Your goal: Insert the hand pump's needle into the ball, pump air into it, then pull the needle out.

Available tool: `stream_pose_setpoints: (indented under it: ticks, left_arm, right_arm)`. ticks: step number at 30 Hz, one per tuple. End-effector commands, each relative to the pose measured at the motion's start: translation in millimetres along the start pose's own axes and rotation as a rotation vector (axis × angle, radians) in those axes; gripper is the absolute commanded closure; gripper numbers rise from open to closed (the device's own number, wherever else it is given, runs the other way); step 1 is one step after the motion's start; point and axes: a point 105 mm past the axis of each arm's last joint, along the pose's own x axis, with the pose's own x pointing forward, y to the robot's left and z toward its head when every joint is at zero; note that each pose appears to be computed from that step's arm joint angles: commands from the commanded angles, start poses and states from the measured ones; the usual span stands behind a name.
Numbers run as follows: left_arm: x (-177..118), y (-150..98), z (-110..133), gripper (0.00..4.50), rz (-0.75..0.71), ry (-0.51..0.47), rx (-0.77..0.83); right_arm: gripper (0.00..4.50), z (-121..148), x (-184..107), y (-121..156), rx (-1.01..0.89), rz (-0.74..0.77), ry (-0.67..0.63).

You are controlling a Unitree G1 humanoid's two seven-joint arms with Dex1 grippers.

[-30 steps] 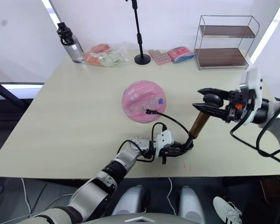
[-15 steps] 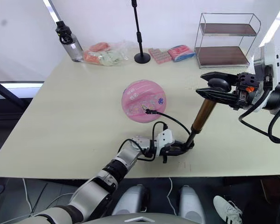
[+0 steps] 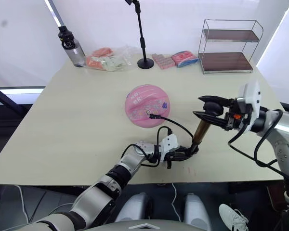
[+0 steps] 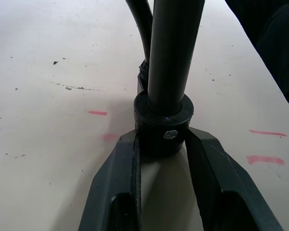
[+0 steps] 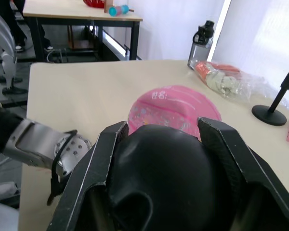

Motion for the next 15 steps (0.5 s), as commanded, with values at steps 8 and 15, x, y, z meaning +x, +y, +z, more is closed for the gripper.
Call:
stream_pose_setpoints:
  ticks: [8,15]
  left_arm:
    - [-9.9,-11.4,-49.1,3.57,0.007,0.154,-0.121]
    - [-9.8,-10.6,-48.9,3.57,0.012,0.153,-0.123]
  right_arm:
    - [2.72,-88.1,12.1,28.7,0.177,0.022,0.126]
    - [2.72,-76.7,15.0,24.2,0.124,0.003,0.074]
